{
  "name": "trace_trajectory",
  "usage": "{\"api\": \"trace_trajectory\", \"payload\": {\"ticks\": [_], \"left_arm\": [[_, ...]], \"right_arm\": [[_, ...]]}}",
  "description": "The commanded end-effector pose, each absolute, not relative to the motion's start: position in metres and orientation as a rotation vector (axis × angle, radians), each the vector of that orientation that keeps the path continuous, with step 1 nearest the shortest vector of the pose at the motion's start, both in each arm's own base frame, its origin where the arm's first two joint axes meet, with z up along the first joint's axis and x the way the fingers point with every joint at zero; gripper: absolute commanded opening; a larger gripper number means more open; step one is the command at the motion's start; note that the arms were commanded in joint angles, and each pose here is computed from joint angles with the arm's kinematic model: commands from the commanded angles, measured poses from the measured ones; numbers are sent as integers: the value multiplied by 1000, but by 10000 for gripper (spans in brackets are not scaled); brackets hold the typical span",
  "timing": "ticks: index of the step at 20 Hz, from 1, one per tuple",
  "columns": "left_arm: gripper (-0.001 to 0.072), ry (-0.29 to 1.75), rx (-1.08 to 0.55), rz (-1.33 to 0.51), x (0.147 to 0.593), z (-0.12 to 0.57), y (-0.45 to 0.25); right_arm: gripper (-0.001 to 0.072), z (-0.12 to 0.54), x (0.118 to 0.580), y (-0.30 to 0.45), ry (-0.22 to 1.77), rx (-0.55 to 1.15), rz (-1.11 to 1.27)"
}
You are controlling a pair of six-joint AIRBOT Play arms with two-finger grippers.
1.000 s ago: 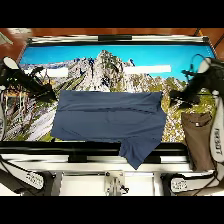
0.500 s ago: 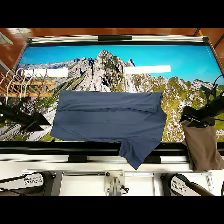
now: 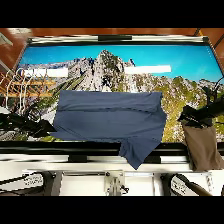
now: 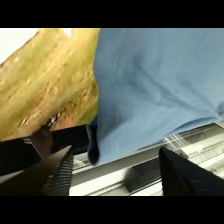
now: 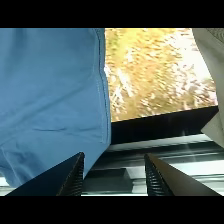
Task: Fold the shirts.
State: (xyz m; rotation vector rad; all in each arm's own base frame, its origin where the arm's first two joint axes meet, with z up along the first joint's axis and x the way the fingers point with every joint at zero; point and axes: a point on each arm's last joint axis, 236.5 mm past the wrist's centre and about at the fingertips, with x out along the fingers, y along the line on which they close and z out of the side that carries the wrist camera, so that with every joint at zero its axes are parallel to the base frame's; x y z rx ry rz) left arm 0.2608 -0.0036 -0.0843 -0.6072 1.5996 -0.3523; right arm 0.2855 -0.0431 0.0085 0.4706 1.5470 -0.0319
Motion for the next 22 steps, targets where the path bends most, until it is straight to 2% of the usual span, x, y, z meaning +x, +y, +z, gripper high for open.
{"api": "trace_trajectory", "payload": {"ticks": [1, 6, 8, 9, 10, 13, 15, 17, 22], "left_arm": [[533, 1600, -594, -351, 259, -90, -6], [493, 1621, -573, -373, 254, -94, -17], [354, 1633, -576, -377, 250, -96, -20], [229, 1633, -577, -375, 250, -97, -20], [61, 1630, -573, -377, 251, -97, -20], [42, 1628, -572, -378, 252, -95, -19], [42, 1636, -579, -388, 250, -94, -21], [41, 1641, -580, -392, 249, -93, -22], [42, 1639, -580, -390, 249, -94, -22]], "right_arm": [[497, 9, 287, -43, 1540, 475, -32], [497, 9, 288, -43, 1536, 481, -39], [497, 9, 287, -43, 1539, 480, -40], [497, 8, 287, -44, 1541, 477, -43], [496, 5, 281, -47, 1561, 471, -60], [497, -27, 249, -39, 1676, 488, -64], [504, -42, 237, -14, 1699, 525, 57], [504, -55, 221, -7, 1731, 530, 79], [503, -69, 217, 27, 1621, 651, 129]]}}
